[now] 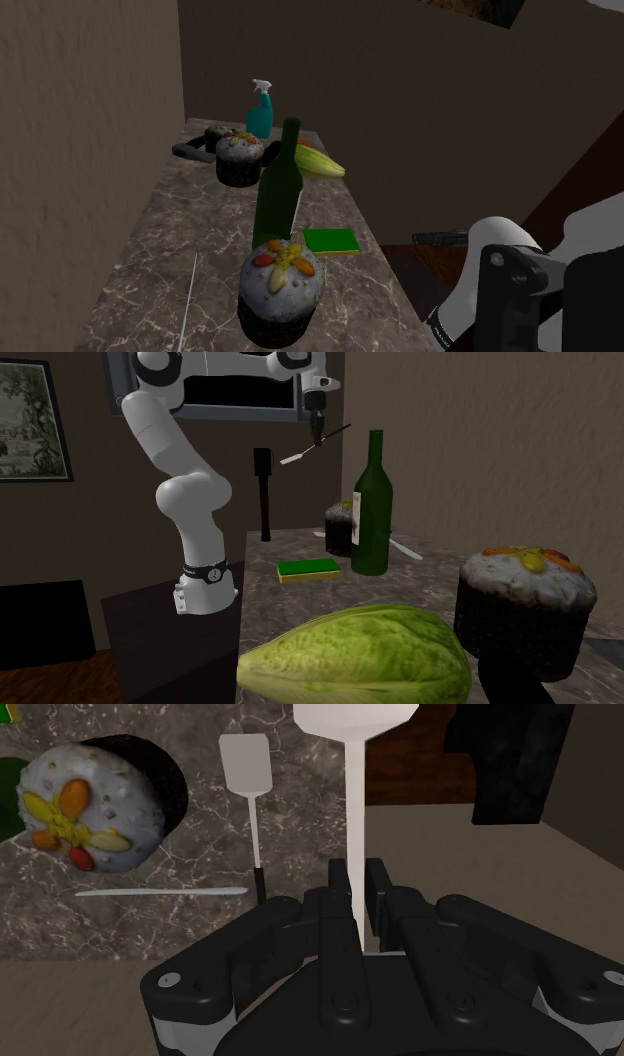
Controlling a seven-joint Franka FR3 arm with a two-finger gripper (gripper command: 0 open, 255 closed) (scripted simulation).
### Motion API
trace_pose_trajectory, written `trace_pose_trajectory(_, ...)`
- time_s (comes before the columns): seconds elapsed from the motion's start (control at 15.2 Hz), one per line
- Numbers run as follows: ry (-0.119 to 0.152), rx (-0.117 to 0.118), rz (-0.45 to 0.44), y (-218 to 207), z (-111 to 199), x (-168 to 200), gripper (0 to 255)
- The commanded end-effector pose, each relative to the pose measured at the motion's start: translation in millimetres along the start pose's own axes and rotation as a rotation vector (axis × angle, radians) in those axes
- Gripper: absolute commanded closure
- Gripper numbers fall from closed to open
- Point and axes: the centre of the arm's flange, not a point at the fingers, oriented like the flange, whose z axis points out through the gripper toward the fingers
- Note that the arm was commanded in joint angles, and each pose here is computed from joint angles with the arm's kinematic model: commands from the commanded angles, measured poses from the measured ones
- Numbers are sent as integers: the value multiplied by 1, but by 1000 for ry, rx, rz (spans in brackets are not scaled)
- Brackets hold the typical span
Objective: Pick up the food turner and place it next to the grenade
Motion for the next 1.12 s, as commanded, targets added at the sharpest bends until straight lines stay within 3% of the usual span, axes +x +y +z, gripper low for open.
trace_pose_trajectory(0.0, 0, 0, 0, 0, 10, -1, 255)
trace_pose_trajectory(1.06, 0, 0, 0, 0, 95, -7, 255)
